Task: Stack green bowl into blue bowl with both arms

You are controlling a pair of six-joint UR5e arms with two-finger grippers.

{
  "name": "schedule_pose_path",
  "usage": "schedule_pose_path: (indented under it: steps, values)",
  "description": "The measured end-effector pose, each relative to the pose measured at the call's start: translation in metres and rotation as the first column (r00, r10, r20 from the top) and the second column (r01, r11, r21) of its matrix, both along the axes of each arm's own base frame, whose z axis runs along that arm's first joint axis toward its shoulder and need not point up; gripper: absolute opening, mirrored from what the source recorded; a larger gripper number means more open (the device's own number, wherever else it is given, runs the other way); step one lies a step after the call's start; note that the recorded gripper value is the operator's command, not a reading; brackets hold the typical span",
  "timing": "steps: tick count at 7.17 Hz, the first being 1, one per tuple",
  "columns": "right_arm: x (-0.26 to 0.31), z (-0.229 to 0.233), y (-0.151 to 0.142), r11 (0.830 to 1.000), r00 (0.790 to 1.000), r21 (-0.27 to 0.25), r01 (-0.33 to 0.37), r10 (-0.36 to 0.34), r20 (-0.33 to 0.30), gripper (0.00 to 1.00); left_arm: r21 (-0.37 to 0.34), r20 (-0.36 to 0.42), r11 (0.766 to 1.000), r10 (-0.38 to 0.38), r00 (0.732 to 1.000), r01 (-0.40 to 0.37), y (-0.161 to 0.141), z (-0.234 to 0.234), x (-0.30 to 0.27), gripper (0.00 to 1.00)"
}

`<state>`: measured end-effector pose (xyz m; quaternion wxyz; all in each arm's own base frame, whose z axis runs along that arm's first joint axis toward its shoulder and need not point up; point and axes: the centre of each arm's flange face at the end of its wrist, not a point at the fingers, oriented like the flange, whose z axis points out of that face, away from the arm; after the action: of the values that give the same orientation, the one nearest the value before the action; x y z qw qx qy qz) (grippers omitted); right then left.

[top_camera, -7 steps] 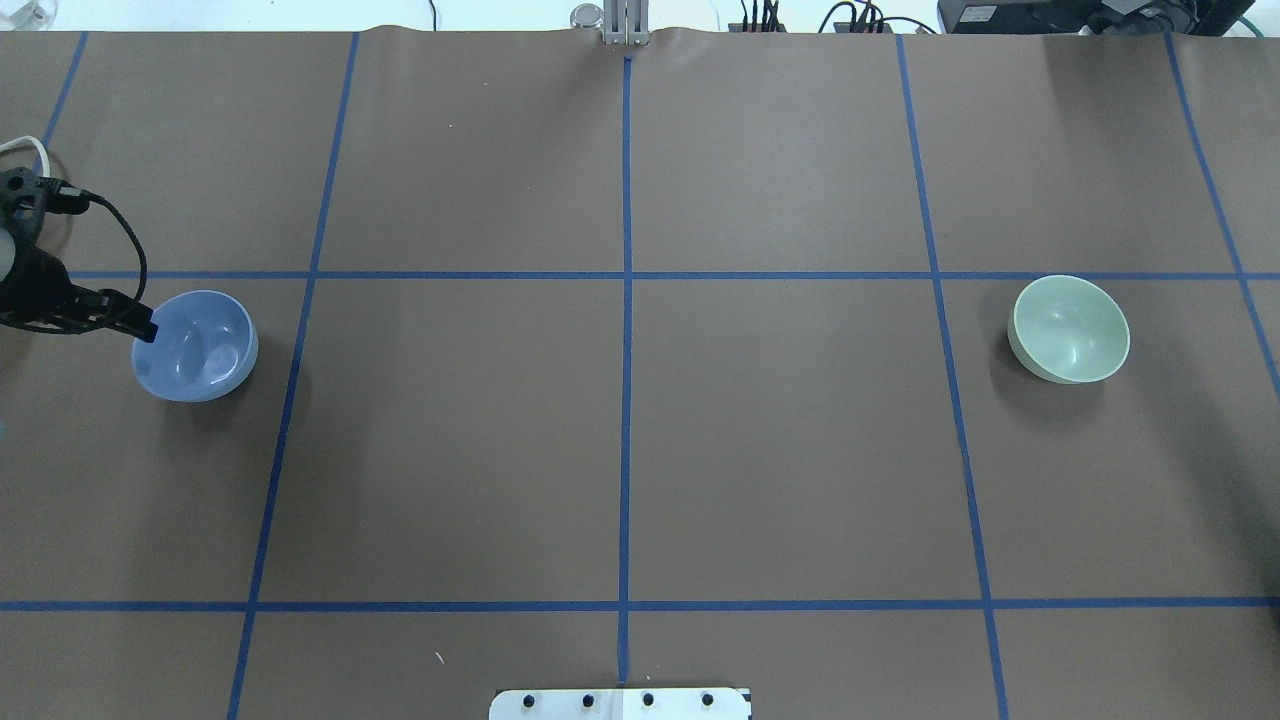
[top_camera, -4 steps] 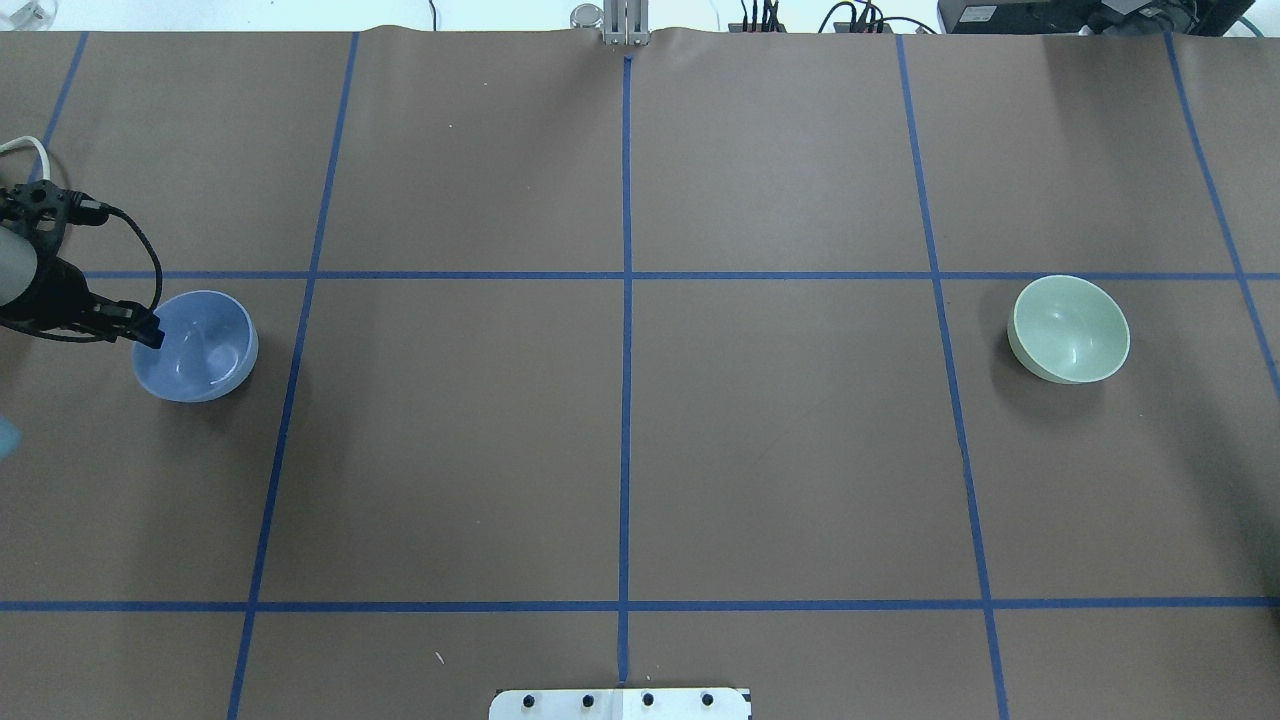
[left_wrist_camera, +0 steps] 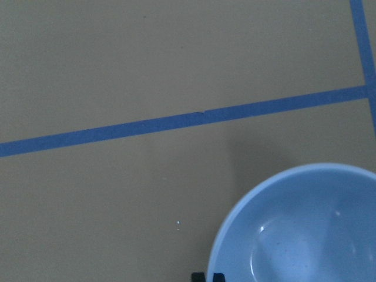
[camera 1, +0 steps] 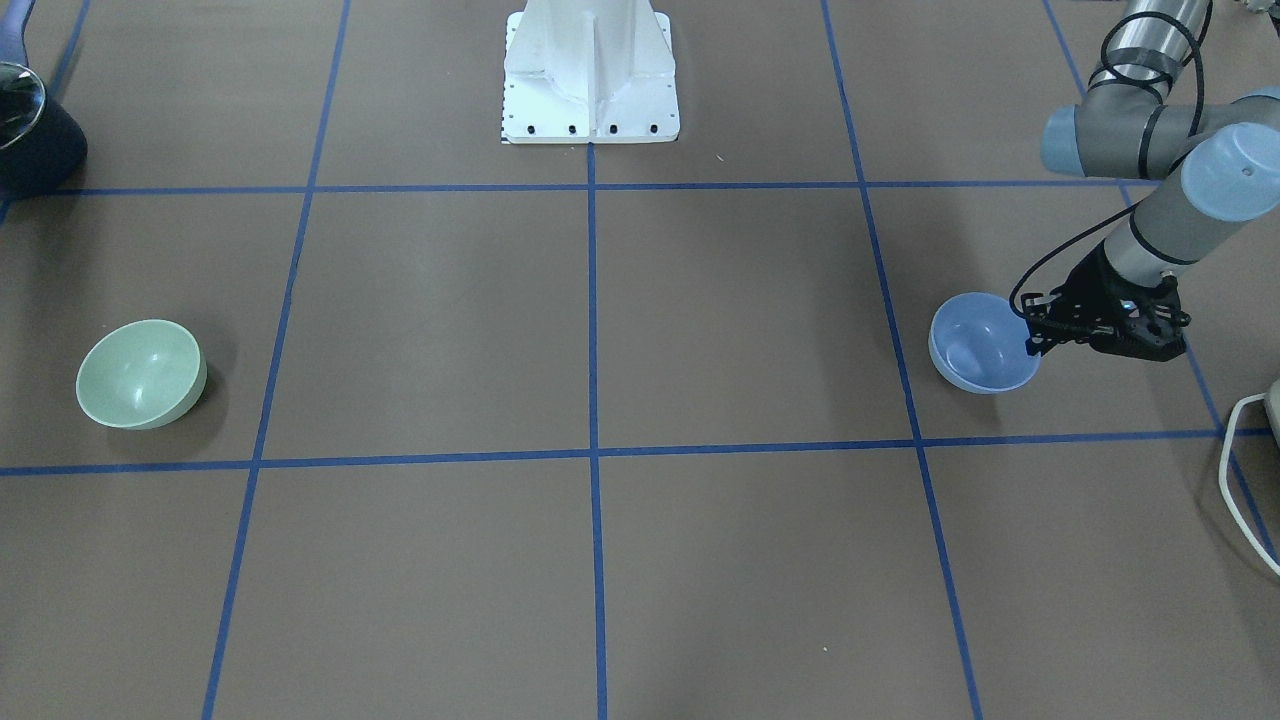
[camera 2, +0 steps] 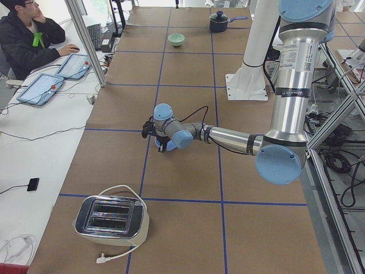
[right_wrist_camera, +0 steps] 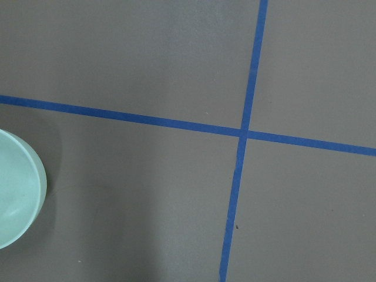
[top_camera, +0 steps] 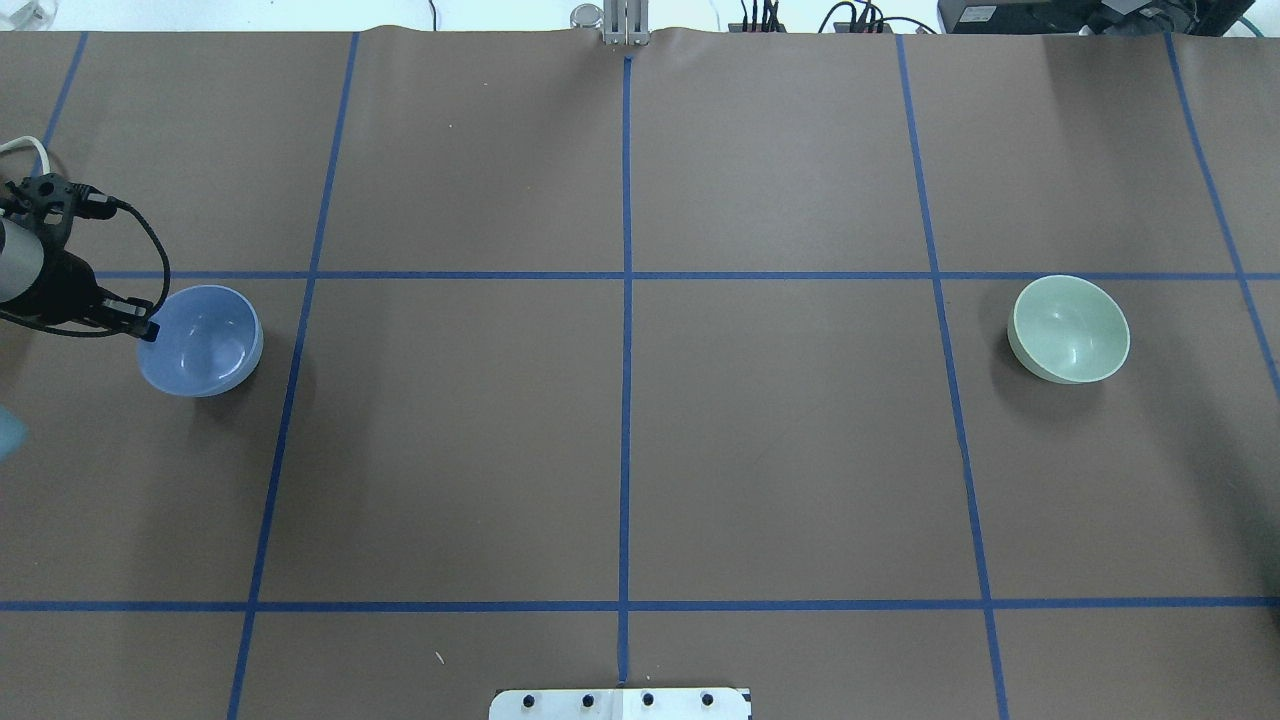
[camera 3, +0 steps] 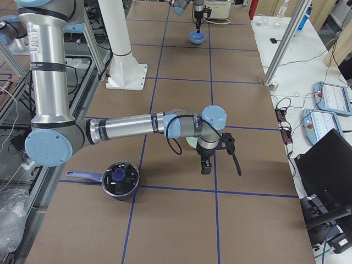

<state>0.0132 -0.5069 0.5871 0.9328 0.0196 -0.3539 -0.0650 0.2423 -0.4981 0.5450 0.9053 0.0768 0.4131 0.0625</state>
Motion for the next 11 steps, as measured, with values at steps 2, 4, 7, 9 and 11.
schedule_pose_path:
  steps: [2,4,7,9,11]
  values:
    - [0.000,0.000,0.000,1.000,1.000,0.000,0.000,0.000,0.000,1.00,-0.003,-0.054,1.000,0.009,0.999,-0.009,0.004,-0.029,0.001,0.00]
    - [0.000,0.000,0.000,1.000,1.000,0.000,0.000,0.000,0.000,1.00,-0.088,-0.117,0.994,-0.081,0.990,0.071,-0.016,-0.093,0.023,0.00]
    - [0.000,-0.001,0.000,1.000,1.000,0.001,0.000,0.000,0.005,1.00,-0.179,-0.113,0.976,-0.142,0.983,0.121,-0.020,-0.237,0.156,0.00]
    - [-0.001,-0.001,0.000,1.000,1.000,0.000,0.001,-0.001,0.007,1.00,-0.212,-0.110,0.966,-0.173,0.979,0.147,-0.001,-0.313,0.254,0.00]
    - [-0.001,-0.001,0.000,1.000,1.000,0.001,0.001,-0.001,0.008,1.00,-0.200,-0.102,0.966,-0.185,0.978,0.162,0.015,-0.346,0.311,0.00]
